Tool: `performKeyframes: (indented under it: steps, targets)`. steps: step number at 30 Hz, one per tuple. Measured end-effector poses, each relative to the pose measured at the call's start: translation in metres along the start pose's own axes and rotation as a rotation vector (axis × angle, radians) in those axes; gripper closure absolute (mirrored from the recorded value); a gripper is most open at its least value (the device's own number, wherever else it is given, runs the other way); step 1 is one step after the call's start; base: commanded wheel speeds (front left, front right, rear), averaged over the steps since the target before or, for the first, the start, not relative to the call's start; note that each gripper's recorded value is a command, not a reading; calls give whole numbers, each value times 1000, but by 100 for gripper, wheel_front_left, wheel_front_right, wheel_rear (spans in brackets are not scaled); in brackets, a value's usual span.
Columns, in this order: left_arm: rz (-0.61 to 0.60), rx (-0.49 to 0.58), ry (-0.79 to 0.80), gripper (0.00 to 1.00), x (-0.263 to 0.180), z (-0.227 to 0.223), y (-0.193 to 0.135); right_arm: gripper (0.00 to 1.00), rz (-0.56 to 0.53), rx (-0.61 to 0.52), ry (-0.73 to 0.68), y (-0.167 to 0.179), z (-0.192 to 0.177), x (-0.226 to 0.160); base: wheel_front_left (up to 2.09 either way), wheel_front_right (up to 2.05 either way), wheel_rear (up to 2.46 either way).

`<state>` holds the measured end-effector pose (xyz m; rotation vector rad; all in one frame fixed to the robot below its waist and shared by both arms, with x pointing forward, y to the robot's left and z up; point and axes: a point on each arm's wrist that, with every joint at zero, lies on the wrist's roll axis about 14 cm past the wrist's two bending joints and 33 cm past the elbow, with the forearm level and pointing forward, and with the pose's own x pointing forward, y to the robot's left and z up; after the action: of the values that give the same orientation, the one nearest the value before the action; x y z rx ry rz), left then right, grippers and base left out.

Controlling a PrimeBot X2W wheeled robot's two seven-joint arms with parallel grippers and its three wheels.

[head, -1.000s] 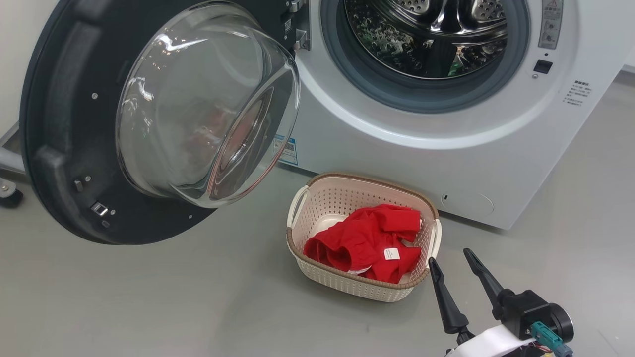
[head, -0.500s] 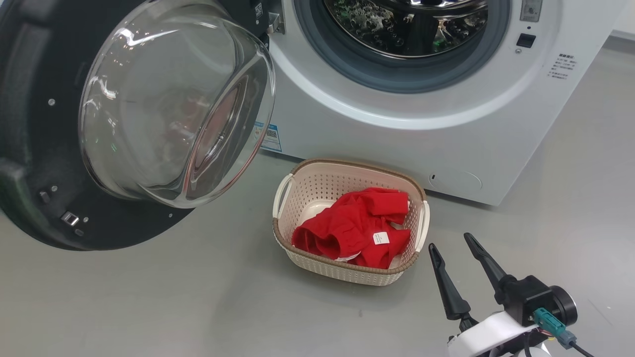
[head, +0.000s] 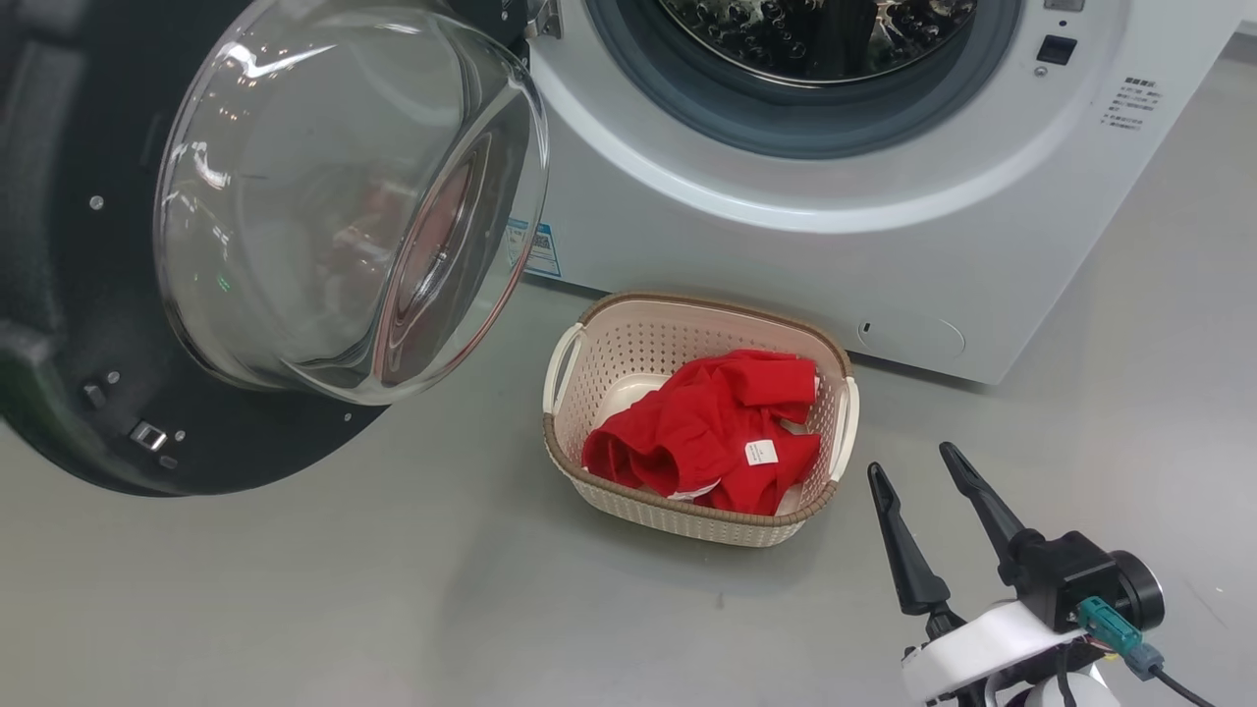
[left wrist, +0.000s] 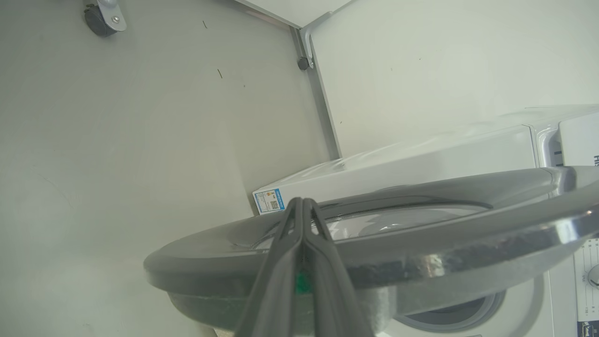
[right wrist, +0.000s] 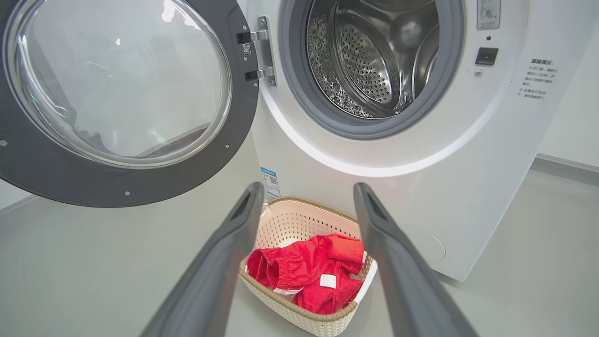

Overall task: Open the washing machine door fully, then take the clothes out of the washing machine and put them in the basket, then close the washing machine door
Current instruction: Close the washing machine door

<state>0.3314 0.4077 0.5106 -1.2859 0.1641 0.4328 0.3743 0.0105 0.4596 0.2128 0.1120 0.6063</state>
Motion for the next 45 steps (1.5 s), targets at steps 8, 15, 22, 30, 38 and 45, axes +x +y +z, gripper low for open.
performKeyframes:
  steps: [8,15,22,30,38,45]
  targets:
    - [-21,18,138,100,1,-31,2,0,16,1,-8,2,2,8,0,0,0]
    - [-93,13,256,100,0,-61,-8,0,10,1,-17,1,4,11,0,0,0]
    - [-147,84,420,100,-4,-100,-18,0,4,9,-20,1,5,11,0,0,0]
    - [-239,135,635,100,-12,-160,-35,0,-11,16,-35,-3,9,12,0,0,0]
    - [-303,99,754,100,-14,-198,-49,0,-47,29,-50,-10,13,7,0,0,0]
    - [-391,19,812,100,-12,-220,-73,0,-104,39,-70,-23,18,-2,0,0,0]
